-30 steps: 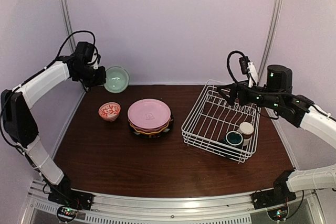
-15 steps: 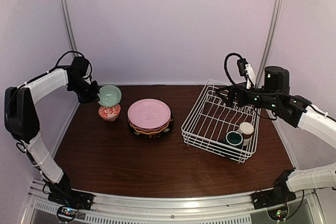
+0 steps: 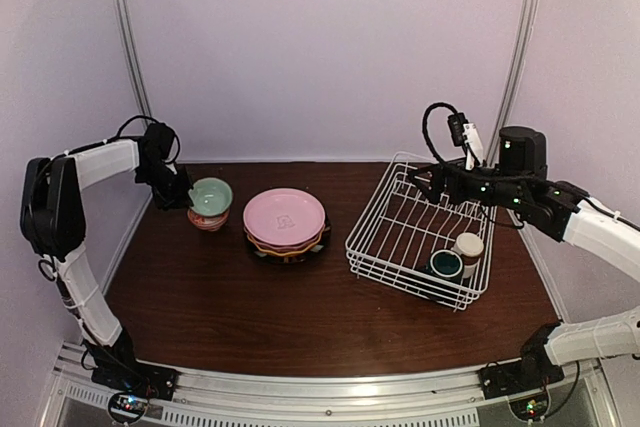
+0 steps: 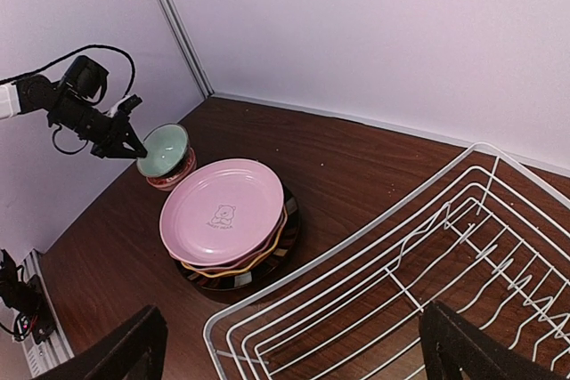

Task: Unload the mixed dishes from the dish rack
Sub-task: Place the bowl in the bowl.

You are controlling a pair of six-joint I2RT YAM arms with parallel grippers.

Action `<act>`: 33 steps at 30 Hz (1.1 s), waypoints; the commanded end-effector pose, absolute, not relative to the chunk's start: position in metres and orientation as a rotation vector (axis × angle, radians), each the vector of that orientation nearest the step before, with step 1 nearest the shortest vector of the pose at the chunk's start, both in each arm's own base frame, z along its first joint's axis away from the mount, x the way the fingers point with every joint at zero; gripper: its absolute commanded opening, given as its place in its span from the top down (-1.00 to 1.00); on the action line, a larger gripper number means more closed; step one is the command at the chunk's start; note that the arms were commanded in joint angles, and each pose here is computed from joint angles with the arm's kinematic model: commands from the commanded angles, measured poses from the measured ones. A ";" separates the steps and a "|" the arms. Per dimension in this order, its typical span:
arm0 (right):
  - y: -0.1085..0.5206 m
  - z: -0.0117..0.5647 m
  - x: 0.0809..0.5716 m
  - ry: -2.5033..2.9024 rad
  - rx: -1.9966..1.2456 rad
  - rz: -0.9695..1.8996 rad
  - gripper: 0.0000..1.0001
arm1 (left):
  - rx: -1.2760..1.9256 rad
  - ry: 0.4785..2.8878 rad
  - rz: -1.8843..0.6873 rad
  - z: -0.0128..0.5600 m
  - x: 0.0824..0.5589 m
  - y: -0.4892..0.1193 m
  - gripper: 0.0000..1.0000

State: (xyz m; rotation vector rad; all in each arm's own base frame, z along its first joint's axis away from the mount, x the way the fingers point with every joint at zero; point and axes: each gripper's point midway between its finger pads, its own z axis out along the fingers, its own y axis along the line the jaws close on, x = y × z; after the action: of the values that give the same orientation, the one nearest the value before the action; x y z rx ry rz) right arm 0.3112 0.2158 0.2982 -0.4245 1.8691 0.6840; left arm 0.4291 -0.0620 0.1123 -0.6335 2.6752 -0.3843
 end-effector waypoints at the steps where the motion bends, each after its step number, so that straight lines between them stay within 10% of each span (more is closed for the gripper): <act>1: 0.215 0.297 0.313 1.870 -0.413 0.690 -0.99 | -0.669 2.598 -0.483 0.115 0.450 -0.062 0.86; 15: 0.217 0.297 0.314 1.876 -0.414 0.695 -0.99 | -0.697 2.637 -0.591 0.095 0.448 -0.067 0.51; 25: 0.214 0.295 0.314 1.912 -0.432 0.662 -0.99 | -0.692 2.608 -0.472 0.114 0.443 -0.051 -0.31; 33: 0.196 0.273 0.303 2.091 -0.449 0.533 -0.99 | -0.630 2.553 -0.393 0.141 0.443 -0.042 -0.60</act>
State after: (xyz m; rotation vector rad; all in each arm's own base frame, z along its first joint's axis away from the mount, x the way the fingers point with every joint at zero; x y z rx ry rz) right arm 0.3085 0.2120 0.2871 -0.4449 1.9688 0.6417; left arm 0.4390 -0.0525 0.1107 -0.6861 2.6249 -0.4559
